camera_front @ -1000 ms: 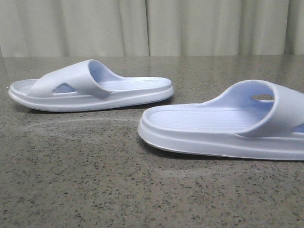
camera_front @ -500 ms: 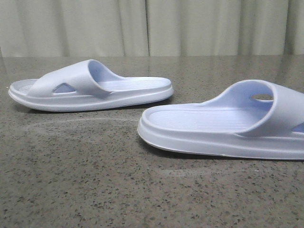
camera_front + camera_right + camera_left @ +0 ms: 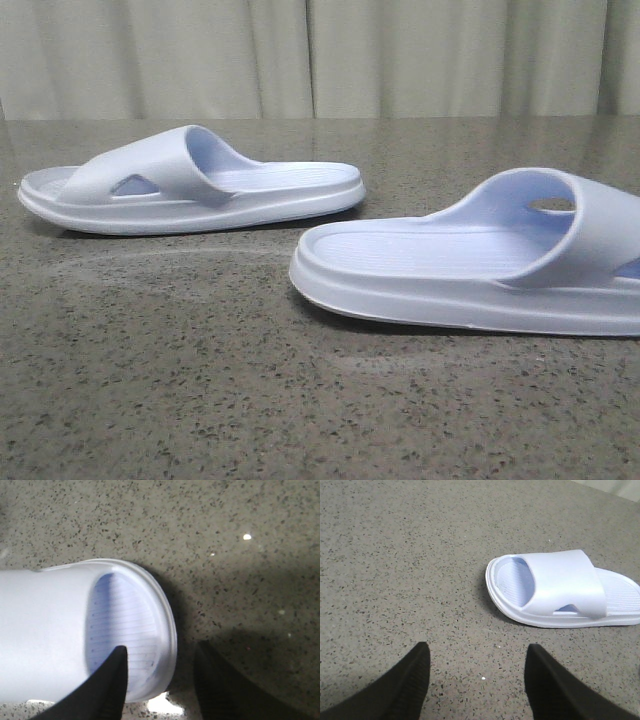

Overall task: Insert blue slippers together front up
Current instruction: 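Grasp the heel rim of each slipper with left and right grippers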

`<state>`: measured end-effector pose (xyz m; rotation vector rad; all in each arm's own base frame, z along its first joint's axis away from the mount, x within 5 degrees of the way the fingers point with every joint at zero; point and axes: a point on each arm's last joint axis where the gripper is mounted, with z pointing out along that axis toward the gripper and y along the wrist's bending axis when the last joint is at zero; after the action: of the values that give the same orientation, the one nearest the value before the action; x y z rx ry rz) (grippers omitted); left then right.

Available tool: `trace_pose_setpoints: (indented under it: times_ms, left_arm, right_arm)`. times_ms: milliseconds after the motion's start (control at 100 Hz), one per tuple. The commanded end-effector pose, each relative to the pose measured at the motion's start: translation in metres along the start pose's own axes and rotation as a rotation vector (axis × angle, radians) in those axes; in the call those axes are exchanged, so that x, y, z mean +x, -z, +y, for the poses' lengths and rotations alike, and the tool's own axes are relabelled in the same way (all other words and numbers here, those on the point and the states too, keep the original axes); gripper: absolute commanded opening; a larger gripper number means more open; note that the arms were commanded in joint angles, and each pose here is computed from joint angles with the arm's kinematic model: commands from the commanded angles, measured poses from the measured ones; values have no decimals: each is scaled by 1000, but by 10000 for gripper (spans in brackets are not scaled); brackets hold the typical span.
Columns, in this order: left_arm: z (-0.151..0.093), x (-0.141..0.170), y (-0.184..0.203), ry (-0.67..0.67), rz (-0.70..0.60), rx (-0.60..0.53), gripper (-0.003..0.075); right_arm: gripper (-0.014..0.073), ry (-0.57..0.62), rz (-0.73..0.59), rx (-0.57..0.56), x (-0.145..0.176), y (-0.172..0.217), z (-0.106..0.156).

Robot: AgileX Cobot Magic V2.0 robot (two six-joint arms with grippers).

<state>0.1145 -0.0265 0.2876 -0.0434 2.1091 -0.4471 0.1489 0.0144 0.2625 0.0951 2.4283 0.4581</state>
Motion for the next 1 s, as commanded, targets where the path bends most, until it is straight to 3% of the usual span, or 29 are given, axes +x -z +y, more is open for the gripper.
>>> trace_pose_setpoints:
  times_ms: [0,330,680,770,900,990]
  left_arm:
    - [-5,-15,4,13,-75,16,373]
    - [-5,-14,4,13,-71,17,373]
    - [-5,-14,4,12,-68,18,373]
    - [-5,-14,4,12,-65,19,373]
    - [-5,-14,3,21,-61,23,373]
    - [-3,-14,-3,30,-42,16,373]
  right_arm:
    - [262,5,-56,-15,-13,4,3]
    - [262,-8,12,-59,-16,-12,-3]
    - [252,-54,80,-214,-19,-24,-8]
    - [164,-53,76,-219,-21,-24,-8]
    - [-106,-53,78,-220,-20,-24,-8]
    - [-103,-53,75,-217,-21,-24,-8]
